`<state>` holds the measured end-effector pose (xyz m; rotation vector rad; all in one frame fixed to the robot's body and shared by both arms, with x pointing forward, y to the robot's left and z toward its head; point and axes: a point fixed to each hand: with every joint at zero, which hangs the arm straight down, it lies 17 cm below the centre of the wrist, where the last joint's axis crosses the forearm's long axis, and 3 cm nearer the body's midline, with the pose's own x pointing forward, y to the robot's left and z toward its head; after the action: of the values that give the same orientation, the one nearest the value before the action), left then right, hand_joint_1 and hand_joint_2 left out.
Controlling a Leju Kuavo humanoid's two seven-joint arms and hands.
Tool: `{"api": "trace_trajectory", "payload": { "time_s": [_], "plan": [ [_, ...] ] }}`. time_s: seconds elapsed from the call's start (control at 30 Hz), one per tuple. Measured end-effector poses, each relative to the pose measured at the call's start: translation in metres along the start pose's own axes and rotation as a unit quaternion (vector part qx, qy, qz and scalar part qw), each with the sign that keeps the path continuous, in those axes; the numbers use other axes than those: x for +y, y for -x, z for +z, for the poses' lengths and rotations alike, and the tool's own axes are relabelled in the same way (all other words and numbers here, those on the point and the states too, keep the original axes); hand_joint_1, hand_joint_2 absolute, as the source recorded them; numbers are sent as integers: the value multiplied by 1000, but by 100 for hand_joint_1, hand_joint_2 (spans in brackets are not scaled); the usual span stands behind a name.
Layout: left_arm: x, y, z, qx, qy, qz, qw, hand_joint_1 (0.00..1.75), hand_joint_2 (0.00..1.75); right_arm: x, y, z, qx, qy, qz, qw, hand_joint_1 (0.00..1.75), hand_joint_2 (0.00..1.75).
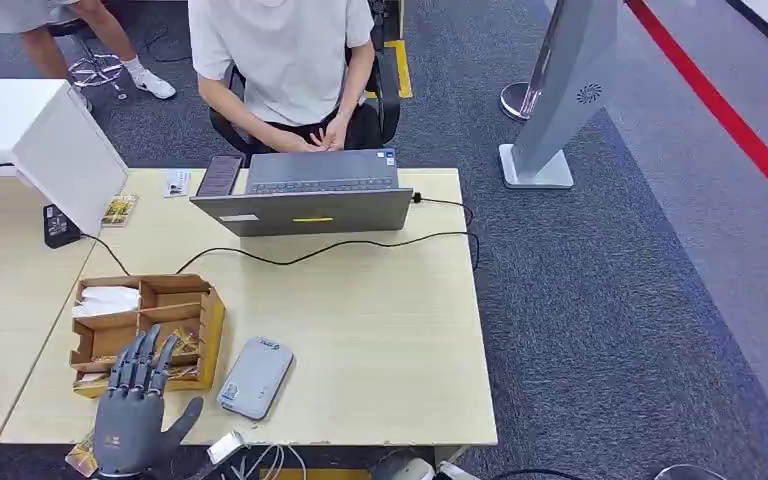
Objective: Pass the card to the sensor for recognition and then transmit it.
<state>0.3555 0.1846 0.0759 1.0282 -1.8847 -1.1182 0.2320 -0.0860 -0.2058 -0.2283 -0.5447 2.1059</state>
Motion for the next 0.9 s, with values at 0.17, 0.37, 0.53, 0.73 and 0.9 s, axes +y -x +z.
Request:
{"api": "trace_trajectory", "payload": {
  "time_s": [0.17,0.37,0.53,0.73,0.9],
  "plan": [
    [6,11,-11,22,-17,-3,1000,0,175,-1,0,0,0,0,6,1000,0,175],
    [7,18,-21,38,-29,4,999,0,175,-1,0,0,-1,-2,13,1000,0,175],
    [5,15,-36,36,-35,11,999,0,175,-1,-1,0,-2,-5,14,1000,0,175],
    [-5,10,-43,38,-27,23,999,0,175,-2,-1,0,-2,-5,14,1000,0,175],
    [-13,11,-40,46,-18,28,998,0,175,-2,-1,1,-2,-5,15,1000,0,175]
  ]
}}
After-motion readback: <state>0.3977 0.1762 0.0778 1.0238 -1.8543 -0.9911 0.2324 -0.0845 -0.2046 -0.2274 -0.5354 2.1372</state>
